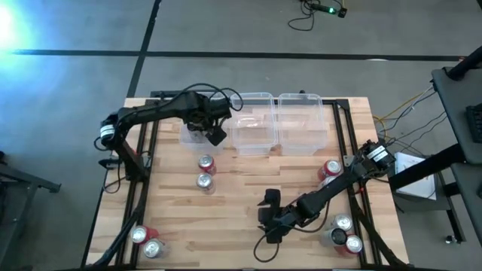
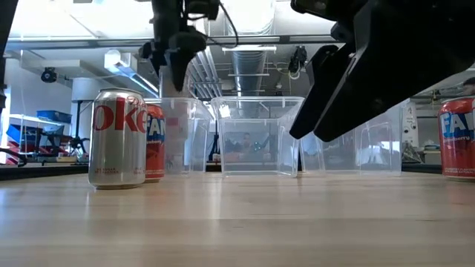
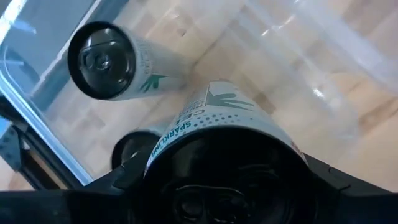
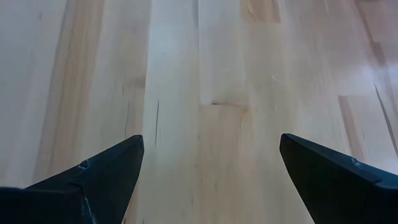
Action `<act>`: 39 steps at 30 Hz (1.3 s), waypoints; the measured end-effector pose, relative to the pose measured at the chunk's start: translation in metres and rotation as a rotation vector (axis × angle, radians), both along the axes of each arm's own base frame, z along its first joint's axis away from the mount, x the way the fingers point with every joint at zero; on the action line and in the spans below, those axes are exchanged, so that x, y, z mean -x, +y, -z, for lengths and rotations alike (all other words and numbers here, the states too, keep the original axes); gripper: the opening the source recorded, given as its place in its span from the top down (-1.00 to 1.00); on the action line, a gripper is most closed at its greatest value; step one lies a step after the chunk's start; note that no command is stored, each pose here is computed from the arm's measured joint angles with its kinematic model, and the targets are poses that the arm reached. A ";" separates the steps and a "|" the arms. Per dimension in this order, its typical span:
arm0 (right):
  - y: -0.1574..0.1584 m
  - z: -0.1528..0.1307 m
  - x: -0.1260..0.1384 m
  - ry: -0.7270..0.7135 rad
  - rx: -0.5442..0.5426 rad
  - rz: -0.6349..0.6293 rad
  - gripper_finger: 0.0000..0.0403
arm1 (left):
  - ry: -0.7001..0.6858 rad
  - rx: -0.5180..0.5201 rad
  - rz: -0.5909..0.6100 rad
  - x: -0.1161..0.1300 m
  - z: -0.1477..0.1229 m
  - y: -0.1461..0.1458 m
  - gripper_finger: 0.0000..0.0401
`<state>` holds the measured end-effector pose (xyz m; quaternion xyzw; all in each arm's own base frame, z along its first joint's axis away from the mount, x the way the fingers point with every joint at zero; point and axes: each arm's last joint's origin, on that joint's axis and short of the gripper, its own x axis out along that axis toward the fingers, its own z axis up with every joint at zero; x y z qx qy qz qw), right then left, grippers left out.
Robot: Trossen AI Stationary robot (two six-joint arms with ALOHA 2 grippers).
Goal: Sort soda cans
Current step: Put the left pink-white soda can into the left transparent bin
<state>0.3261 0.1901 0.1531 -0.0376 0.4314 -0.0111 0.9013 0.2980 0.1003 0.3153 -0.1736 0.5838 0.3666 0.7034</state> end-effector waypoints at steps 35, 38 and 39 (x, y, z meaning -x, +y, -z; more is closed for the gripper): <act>0.001 0.000 0.000 0.005 -0.057 0.035 -0.85 | -0.003 0.133 -0.008 -0.027 0.063 0.029 -0.36; 0.001 0.000 0.000 0.005 -0.055 0.033 -0.85 | 0.000 0.125 -0.023 -0.027 0.063 0.029 -0.49; 0.001 0.000 0.000 0.005 -0.052 0.029 -0.85 | 0.002 0.126 -0.026 -0.026 0.063 0.029 -0.53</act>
